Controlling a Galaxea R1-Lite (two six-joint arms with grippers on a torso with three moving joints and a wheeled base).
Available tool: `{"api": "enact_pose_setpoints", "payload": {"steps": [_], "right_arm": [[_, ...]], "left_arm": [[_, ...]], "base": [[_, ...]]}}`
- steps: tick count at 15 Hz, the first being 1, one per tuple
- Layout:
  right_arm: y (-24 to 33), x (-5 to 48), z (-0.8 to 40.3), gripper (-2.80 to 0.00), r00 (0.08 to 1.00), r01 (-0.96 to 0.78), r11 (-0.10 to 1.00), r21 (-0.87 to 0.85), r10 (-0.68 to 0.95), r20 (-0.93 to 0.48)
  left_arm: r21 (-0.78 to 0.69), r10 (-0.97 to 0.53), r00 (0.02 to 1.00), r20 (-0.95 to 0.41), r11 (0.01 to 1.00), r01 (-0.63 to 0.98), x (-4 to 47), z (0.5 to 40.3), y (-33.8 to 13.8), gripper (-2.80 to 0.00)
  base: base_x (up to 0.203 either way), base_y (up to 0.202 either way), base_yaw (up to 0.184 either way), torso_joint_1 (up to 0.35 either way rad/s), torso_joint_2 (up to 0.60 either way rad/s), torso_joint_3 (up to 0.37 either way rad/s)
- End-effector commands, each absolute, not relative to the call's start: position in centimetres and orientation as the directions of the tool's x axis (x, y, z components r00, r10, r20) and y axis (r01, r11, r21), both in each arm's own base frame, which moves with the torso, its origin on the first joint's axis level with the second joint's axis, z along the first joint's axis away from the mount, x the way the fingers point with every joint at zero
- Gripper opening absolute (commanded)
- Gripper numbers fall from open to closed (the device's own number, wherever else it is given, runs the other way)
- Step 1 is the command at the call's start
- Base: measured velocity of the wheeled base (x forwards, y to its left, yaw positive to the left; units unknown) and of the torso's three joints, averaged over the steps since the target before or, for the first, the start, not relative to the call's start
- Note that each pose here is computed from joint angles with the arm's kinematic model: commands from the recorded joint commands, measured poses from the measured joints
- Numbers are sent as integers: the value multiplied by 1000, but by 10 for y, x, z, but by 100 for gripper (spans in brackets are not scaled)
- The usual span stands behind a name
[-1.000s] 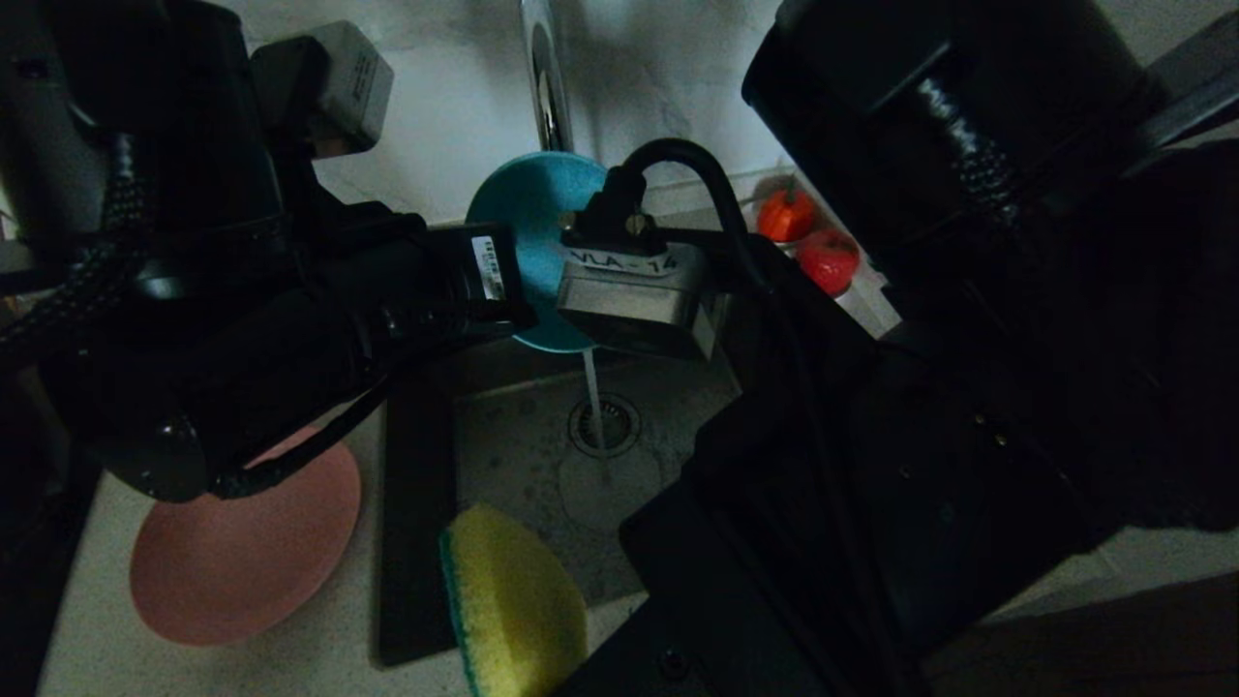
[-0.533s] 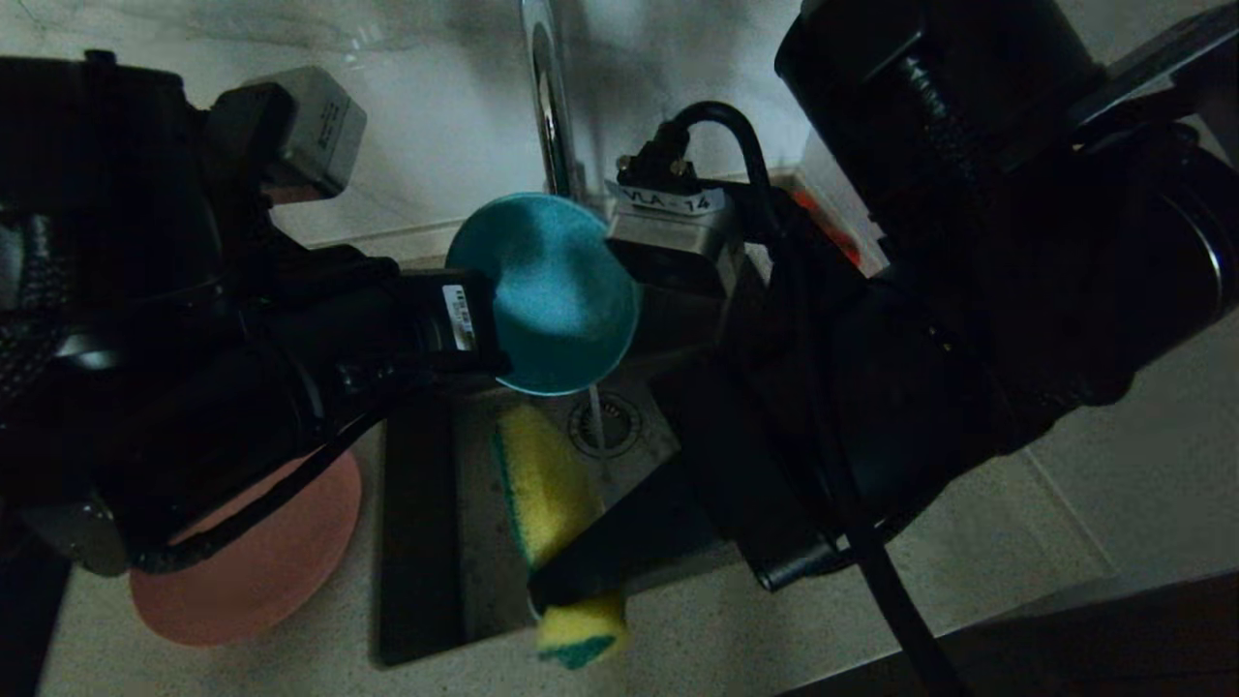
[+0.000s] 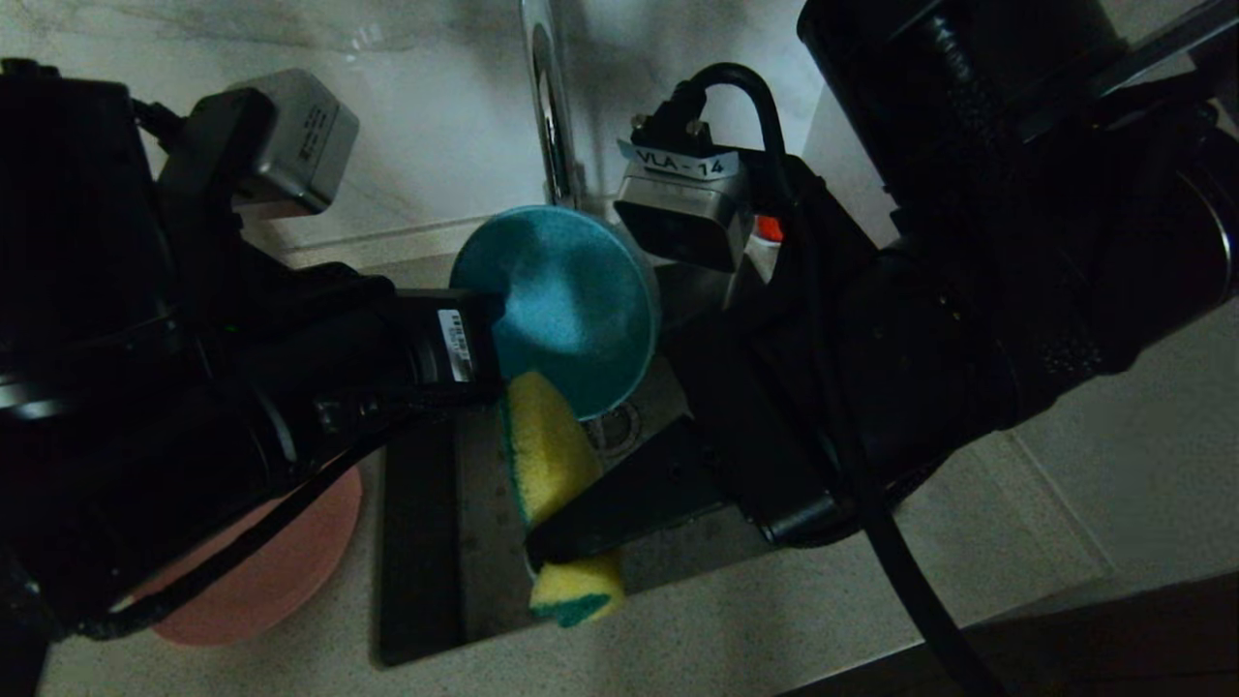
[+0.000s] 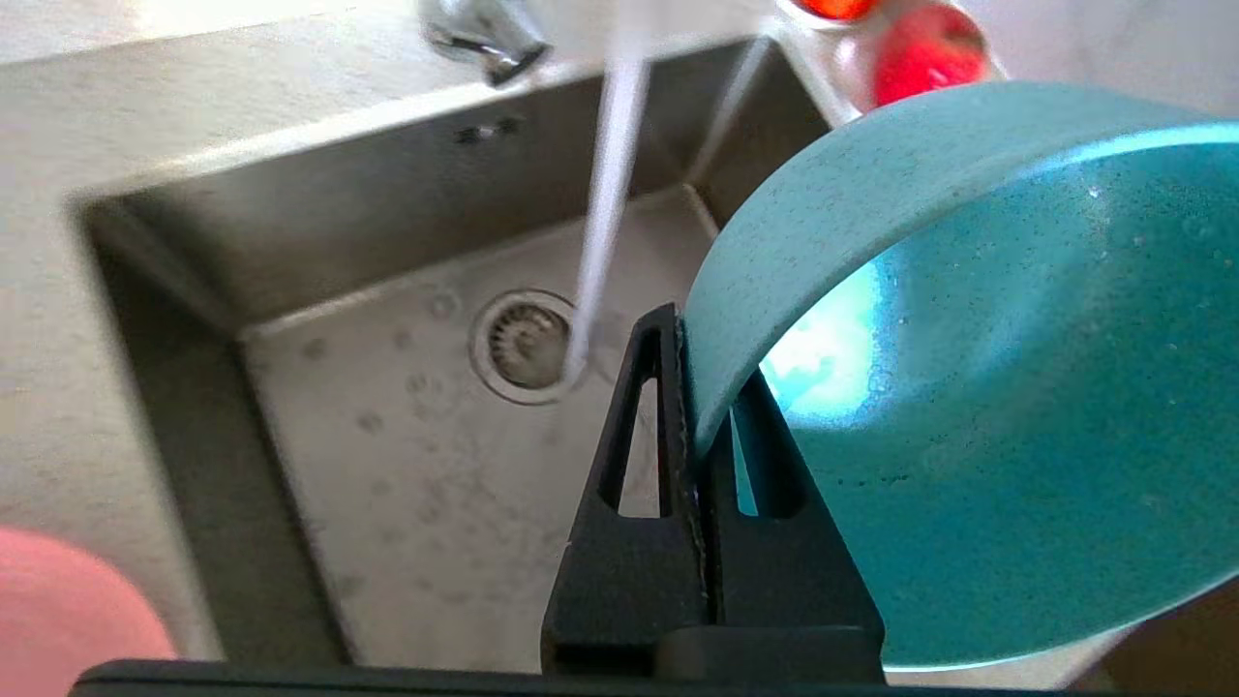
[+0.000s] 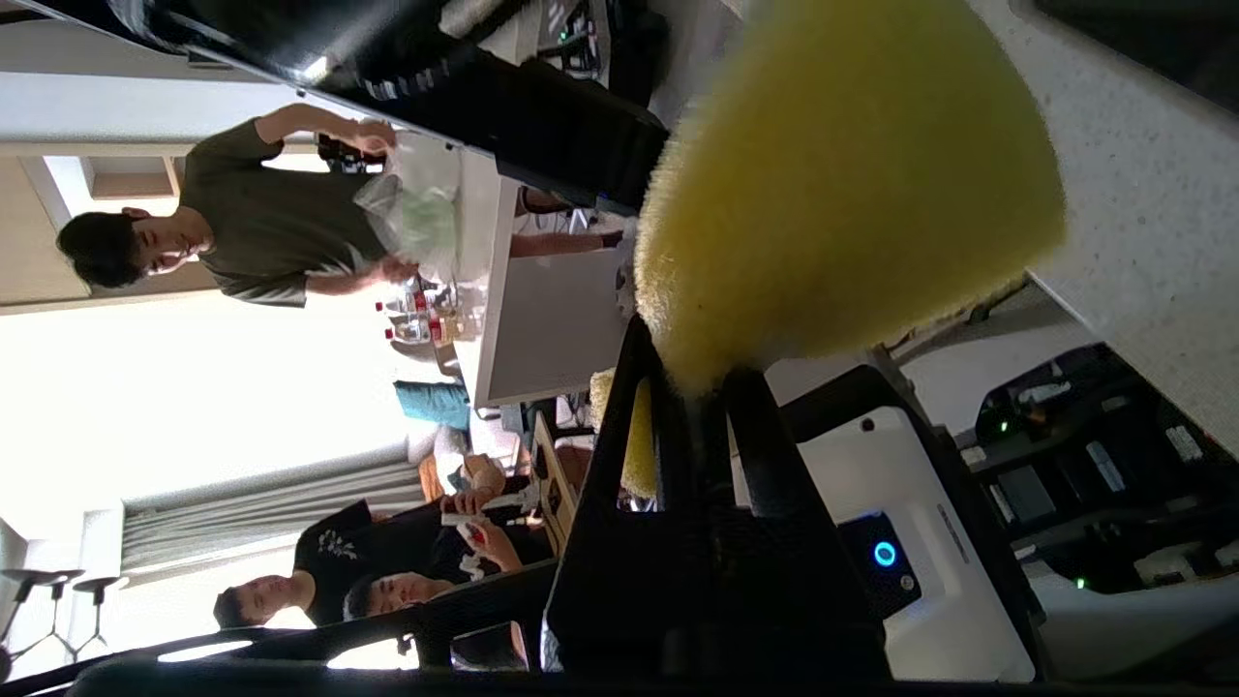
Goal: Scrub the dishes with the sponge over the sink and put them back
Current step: Wipe the bowl
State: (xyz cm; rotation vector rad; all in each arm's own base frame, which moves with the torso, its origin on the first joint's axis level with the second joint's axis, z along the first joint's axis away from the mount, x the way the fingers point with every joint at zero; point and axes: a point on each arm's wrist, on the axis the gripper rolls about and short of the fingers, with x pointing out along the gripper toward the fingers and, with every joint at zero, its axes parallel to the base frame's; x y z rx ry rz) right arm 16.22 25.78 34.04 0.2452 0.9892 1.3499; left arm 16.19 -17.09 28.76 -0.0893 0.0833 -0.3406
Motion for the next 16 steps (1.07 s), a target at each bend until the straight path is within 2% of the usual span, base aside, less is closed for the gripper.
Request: {"api": "enact_pose_setpoints", "payload": {"steps": [1, 10, 16], "right_arm": [[257, 168, 338, -280, -86, -688, 277, 671, 886, -455], [245, 194, 339, -280, 4, -675, 321, 665, 902, -431], [242, 192, 350, -280, 25, -706, 286, 648, 924, -380]], "left_arm": [[-100, -349, 934, -71, 935, 342, 158, 285, -172, -280], [-96, -357, 931, -76, 932, 350, 145, 281, -160, -280], [-68, -388, 916, -103, 921, 383, 139, 272, -164, -280]], "base": [[0, 0, 0, 0, 0, 0], [0, 0, 0, 0, 0, 0], [0, 0, 0, 0, 0, 0]]}}
